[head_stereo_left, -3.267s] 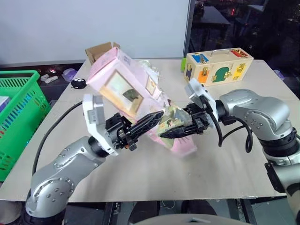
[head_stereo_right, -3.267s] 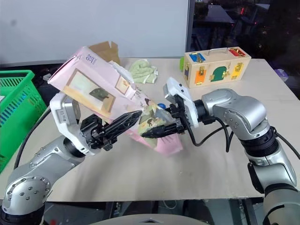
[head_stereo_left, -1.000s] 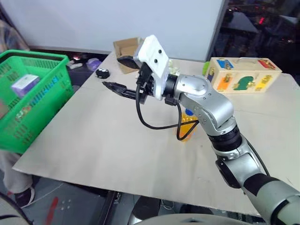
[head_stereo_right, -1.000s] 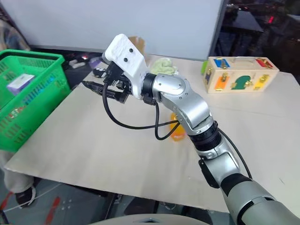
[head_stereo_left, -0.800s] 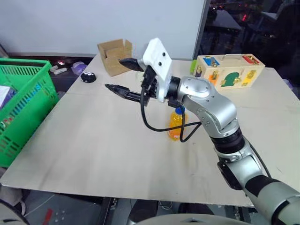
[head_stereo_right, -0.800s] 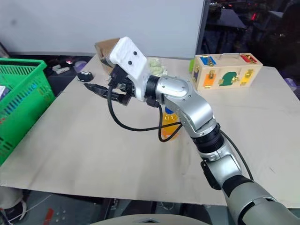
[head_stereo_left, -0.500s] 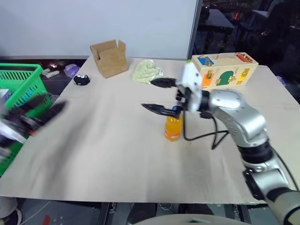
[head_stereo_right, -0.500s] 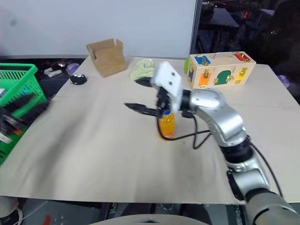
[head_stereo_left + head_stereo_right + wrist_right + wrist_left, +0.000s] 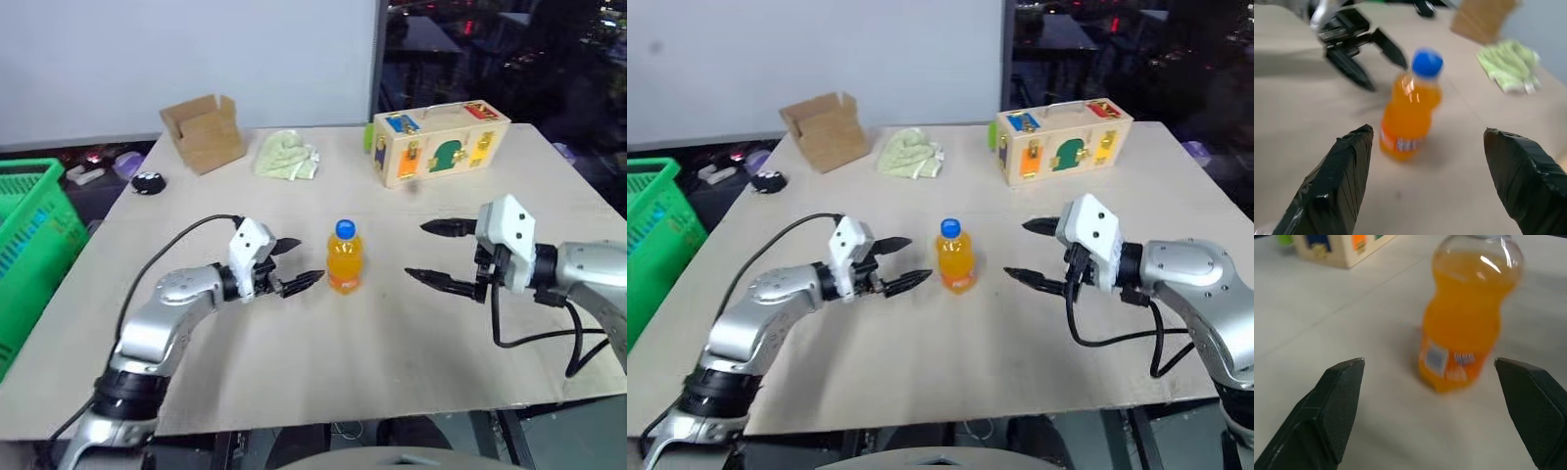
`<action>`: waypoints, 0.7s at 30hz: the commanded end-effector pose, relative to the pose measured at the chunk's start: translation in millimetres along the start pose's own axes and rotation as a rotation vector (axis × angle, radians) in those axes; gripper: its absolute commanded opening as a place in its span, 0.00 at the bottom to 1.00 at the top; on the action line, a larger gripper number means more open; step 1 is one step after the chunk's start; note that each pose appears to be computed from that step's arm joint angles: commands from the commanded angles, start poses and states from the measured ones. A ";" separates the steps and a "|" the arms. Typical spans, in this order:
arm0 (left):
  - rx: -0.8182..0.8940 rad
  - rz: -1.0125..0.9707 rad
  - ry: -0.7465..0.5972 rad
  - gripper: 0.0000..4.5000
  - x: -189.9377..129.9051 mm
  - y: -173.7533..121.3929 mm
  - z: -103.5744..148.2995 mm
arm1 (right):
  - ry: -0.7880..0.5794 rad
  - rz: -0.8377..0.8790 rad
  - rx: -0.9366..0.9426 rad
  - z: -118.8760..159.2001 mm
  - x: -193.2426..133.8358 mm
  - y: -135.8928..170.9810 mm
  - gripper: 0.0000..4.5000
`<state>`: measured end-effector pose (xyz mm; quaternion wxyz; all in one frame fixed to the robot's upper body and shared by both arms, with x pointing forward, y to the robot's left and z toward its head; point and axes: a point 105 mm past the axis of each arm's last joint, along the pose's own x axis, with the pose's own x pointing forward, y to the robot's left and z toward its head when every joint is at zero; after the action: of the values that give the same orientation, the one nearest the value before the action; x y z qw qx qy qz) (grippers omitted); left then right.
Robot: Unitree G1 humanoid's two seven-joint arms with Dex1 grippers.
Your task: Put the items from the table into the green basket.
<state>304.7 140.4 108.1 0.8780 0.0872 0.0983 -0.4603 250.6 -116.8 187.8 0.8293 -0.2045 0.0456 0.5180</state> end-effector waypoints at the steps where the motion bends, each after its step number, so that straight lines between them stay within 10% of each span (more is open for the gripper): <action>1: 0.007 -0.066 -0.037 0.99 16.9 -5.3 6.9 | -0.011 -0.065 -0.047 9.5 -8.8 0.4 0.85; 21: 0.075 -0.132 0.080 0.99 71.4 -3.1 28.0 | 0.002 -0.139 0.004 -2.3 -13.5 9.3 0.85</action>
<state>346.3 82.8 101.7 0.8420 0.1291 0.1283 -0.5079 239.4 -127.7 177.1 0.8634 -0.1950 0.0578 0.4618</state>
